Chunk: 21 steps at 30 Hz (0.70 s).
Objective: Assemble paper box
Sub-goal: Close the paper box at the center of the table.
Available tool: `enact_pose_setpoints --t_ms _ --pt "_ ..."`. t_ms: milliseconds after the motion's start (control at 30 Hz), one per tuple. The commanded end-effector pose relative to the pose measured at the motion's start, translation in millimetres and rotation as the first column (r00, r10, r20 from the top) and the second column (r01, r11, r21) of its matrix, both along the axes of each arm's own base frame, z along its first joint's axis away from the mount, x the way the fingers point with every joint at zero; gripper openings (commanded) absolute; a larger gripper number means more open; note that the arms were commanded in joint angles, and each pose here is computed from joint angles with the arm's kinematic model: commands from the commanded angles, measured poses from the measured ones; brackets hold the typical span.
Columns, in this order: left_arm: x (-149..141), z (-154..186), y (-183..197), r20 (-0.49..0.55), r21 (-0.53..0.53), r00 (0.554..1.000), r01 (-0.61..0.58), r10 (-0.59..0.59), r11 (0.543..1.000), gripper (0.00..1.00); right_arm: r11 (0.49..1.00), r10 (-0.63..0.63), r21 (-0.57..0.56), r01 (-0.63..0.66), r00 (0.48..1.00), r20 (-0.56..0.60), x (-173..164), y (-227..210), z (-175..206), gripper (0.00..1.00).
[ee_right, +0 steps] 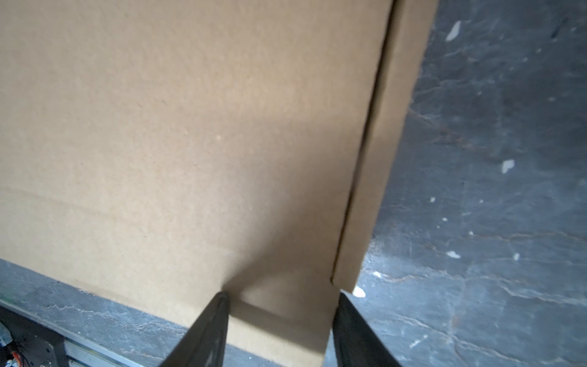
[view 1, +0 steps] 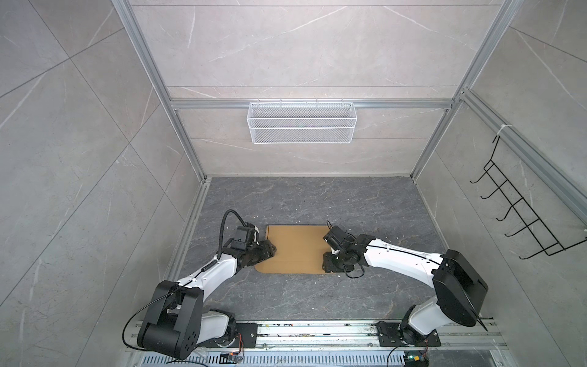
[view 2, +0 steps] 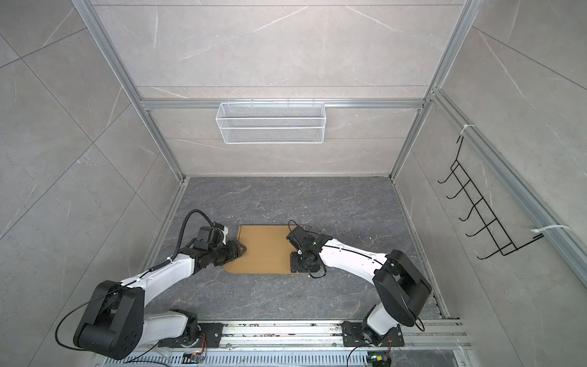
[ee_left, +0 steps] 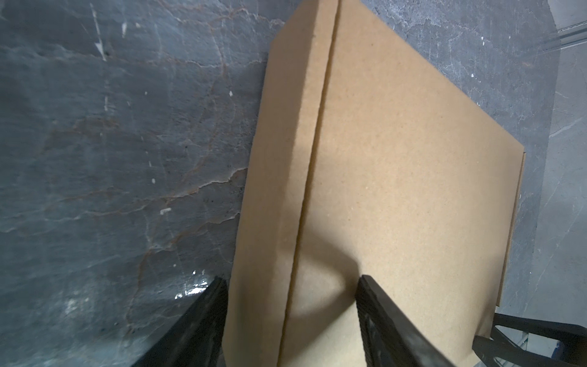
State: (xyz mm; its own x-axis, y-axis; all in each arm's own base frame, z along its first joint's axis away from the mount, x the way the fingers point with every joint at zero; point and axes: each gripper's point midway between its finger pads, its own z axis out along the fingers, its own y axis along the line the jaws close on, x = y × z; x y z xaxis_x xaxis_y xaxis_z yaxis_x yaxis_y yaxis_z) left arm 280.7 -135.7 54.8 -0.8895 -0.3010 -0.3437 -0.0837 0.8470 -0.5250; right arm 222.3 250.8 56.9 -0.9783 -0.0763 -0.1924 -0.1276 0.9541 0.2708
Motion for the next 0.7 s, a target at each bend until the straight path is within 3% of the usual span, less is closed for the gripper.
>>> enact_pose_setpoints --t_ms 0,367,567,667 --pt "-3.8 2.4 -4.2 -0.006 -0.016 1.0 0.013 -0.013 1.0 0.67 1.0 0.009 0.012 -0.009 1.0 0.0 -1.2 -1.0 2.1 0.56" --pt "-5.0 36.7 21.6 0.029 0.082 0.998 -0.06 0.058 0.995 0.74 1.0 0.019 -0.02 -0.019 0.999 0.025 14.9 -31.5 32.4 0.66" --pt "-28.1 46.8 46.1 -0.035 0.176 0.993 -0.106 0.114 0.979 0.76 0.999 0.043 -0.007 -0.043 0.999 0.011 20.9 -22.3 36.4 0.67" --pt "-44.2 44.0 48.1 -0.073 0.174 0.988 -0.121 0.135 0.977 0.76 0.999 0.039 0.01 -0.039 0.999 0.005 19.6 -19.5 34.2 0.67"
